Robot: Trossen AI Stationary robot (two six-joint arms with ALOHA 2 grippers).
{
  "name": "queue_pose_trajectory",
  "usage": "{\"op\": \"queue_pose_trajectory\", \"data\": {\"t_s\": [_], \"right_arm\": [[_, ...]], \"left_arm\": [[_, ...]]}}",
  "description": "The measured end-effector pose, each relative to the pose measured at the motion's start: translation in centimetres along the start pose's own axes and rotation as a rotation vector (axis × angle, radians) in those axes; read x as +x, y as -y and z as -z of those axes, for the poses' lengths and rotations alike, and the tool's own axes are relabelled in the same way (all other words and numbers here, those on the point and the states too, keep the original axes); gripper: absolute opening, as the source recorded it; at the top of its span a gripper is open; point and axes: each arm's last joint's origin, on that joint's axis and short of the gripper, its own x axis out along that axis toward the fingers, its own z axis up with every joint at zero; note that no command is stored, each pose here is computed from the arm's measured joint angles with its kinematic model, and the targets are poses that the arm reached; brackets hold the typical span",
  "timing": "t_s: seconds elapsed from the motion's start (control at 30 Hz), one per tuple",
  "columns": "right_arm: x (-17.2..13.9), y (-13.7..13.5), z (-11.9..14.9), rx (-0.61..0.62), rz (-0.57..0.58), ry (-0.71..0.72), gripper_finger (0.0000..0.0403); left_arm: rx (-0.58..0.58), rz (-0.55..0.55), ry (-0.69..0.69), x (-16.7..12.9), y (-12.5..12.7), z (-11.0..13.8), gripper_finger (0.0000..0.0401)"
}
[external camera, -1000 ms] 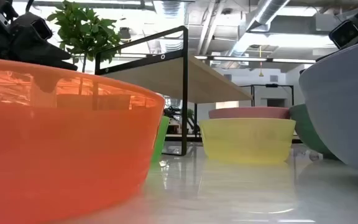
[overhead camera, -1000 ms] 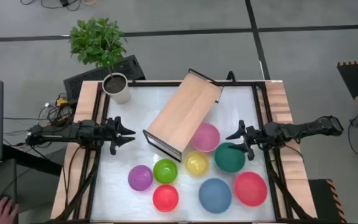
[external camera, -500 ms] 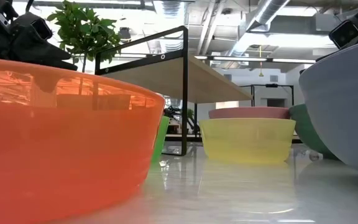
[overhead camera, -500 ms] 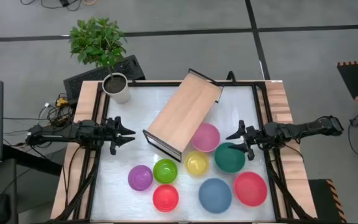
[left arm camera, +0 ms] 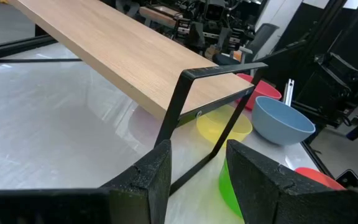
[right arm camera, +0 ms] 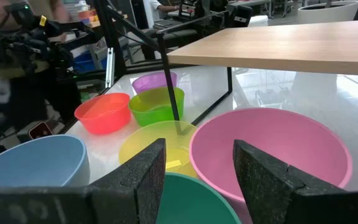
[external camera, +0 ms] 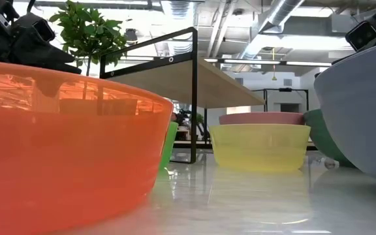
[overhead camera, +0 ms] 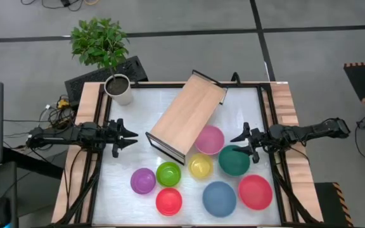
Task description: Place and stack bowls onto a shelf
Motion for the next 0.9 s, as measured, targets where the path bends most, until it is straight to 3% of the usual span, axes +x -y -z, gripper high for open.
{"op": "queue_pose_trajectory", "data": {"t_s": [0.6, 0.9], "right_arm": [[0.00, 0.00, 0.00, 0.000, 0.000, 0.000, 0.0212], [0.00, 0.32, -0.12, 0.003, 0.048, 0.015, 0.0212]], "left_arm": [[-0.001, -0.059, 0.028, 0.00, -0.16, -0.11, 0.0140], [-0.140, -0.063, 0.037, -0.01, -0.18, -0.13, 0.0140]]}}
